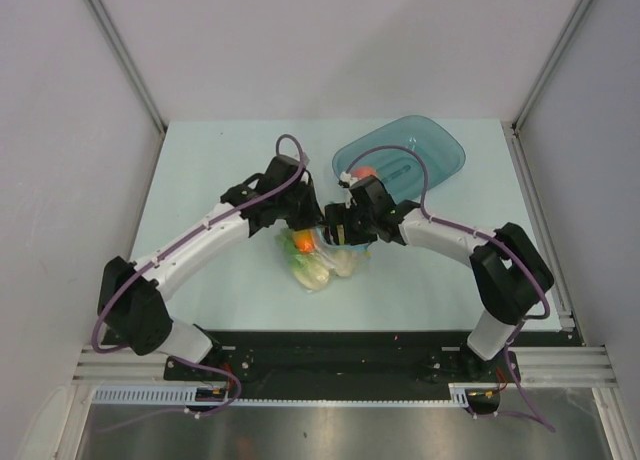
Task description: Open the zip-top bag and remove the fake food
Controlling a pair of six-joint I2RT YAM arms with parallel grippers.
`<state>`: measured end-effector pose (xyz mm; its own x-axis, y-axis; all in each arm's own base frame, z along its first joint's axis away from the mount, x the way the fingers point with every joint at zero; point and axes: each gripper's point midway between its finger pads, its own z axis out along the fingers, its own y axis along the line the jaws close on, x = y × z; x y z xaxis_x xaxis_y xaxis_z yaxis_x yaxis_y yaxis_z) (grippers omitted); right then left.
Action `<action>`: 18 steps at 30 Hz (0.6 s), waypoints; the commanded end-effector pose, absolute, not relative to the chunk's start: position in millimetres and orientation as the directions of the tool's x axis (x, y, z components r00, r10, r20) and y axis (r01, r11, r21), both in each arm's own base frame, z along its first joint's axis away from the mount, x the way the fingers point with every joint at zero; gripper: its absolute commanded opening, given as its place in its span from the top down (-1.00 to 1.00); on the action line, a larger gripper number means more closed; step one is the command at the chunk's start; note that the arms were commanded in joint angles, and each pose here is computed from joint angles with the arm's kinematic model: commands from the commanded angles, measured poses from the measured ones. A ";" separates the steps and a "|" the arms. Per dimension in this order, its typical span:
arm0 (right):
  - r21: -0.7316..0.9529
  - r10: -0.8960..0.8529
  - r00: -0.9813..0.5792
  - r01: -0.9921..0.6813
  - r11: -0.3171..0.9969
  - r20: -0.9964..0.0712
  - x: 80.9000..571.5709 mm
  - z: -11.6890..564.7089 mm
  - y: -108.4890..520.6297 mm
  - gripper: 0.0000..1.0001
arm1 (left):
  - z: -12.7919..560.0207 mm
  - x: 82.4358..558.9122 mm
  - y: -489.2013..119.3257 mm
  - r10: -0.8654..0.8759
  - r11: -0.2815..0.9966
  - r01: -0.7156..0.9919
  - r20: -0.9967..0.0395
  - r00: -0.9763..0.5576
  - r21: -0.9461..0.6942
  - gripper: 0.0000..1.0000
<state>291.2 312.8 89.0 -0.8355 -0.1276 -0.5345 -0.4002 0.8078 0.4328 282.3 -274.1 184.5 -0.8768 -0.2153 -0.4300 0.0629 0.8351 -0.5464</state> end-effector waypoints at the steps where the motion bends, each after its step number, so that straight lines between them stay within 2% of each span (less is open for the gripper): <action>1: 0.370 -0.152 -0.828 -0.396 0.841 -0.540 294.1 73.2 313.0 -0.49 | 234.8 258.2 -311.1 -0.166 0.703 0.208 -0.441 -0.882 -0.680 0.99; 3: 0.362 -0.174 -0.812 -0.426 0.830 -0.557 290.3 83.5 310.6 -0.24 | 240.5 260.5 -305.4 -0.175 0.714 0.215 -0.467 -0.867 -0.666 1.00; 6: 0.370 -0.173 -0.795 -0.448 0.814 -0.582 285.4 104.8 307.6 0.34 | 235.1 261.5 -298.7 -0.160 0.742 0.215 -0.479 -0.863 -0.635 0.99; 7: 0.380 -0.171 -0.794 -0.454 0.806 -0.584 281.9 111.1 307.3 0.61 | 234.2 262.2 -298.1 -0.161 0.748 0.211 -0.481 -0.862 -0.630 0.99; 10: 0.412 -0.142 -0.772 -0.474 0.778 -0.619 275.4 142.4 306.5 1.00 | 227.2 262.3 -295.4 -0.161 0.760 0.197 -0.473 -0.866 -0.619 0.99; 14: 0.398 -0.117 -0.689 -0.539 0.743 -0.715 269.8 186.7 298.5 1.00 | 215.9 267.7 -277.8 -0.166 0.823 0.158 -0.498 -0.851 -0.545 0.99; 16: 0.409 -0.059 -0.615 -0.589 0.697 -0.786 265.9 211.3 298.2 1.00 | 207.0 264.5 -268.2 -0.161 0.850 0.132 -0.491 -0.856 -0.511 0.99; 18: 0.432 -0.030 -0.585 -0.630 0.645 -0.810 261.2 228.8 303.6 1.00 | 197.1 262.9 -260.1 -0.170 0.870 0.098 -0.481 -0.860 -0.483 0.99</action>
